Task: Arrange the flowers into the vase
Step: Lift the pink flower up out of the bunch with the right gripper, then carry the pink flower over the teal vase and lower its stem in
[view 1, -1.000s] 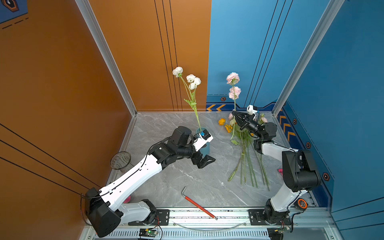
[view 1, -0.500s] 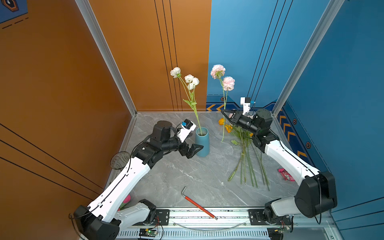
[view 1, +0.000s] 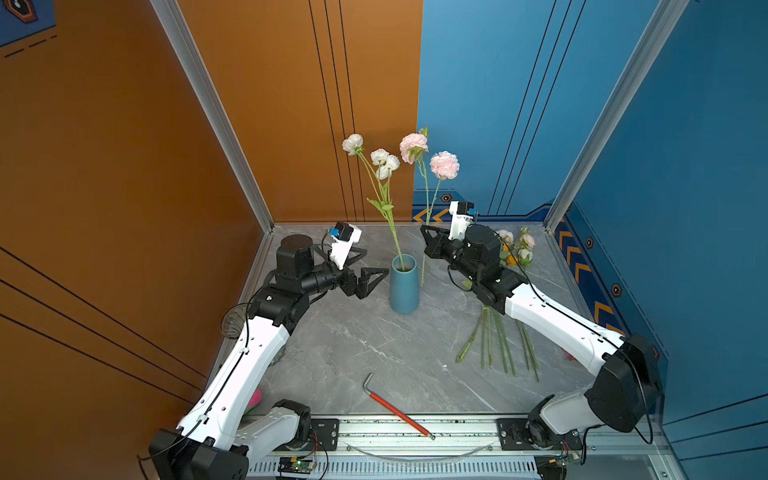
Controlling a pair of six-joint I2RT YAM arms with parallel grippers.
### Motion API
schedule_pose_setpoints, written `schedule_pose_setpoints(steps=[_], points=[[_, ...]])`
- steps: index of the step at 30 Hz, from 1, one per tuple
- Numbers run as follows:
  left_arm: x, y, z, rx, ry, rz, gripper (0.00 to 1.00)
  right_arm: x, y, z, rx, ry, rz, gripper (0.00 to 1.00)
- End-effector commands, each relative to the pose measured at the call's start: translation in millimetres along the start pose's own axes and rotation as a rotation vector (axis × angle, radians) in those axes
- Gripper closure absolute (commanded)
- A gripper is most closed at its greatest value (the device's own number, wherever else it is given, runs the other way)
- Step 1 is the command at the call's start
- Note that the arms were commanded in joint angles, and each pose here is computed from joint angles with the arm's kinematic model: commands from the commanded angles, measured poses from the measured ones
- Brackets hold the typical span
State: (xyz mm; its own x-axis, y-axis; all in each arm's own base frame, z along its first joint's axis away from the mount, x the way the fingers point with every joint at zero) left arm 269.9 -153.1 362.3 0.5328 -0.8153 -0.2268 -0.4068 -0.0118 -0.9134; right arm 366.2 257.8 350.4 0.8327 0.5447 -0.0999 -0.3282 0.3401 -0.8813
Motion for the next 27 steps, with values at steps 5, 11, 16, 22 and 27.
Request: schedule_pose_setpoints(steps=[5, 11, 16, 22, 27], points=[[-4.7, -3.9, -5.7, -0.014, 0.048, -0.025, 0.02, 9.4, -37.6, 6.7, 0.097, -0.087, -0.136, 1.0], [-4.1, -9.0, -5.7, 0.0, 0.055, -0.047, 0.02, 9.5, -42.9, 3.7, 0.432, -0.553, -0.13, 1.0], [-2.9, -8.9, -6.8, -0.004, 0.066, -0.045, 0.02, 4.6, -37.9, -9.3, 0.671, -0.834, -0.106, 1.0], [-1.8, -8.0, -6.2, -0.006, 0.065, -0.042, 0.02, -7.6, -24.9, 2.2, 0.591, -0.858, -0.054, 1.0], [-1.6, -7.9, -6.2, -0.006, 0.064, -0.042, 0.02, 6.6, -26.9, -3.5, 0.601, -0.795, -0.094, 1.0]])
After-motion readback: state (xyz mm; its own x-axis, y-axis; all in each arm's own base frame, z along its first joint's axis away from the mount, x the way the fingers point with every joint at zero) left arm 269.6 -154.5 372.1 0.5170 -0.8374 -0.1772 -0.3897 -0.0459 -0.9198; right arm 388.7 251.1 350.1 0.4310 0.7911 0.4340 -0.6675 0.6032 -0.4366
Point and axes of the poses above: each gripper's point midway between its finger pads, its own x axis out along the fingers, its own z axis along the line the jaws close on, y = z × x, the point moved 5 cm from there along -x, back along the fingers, and after that the axes turned 6 degrees about -x, right-handed, at the moved point
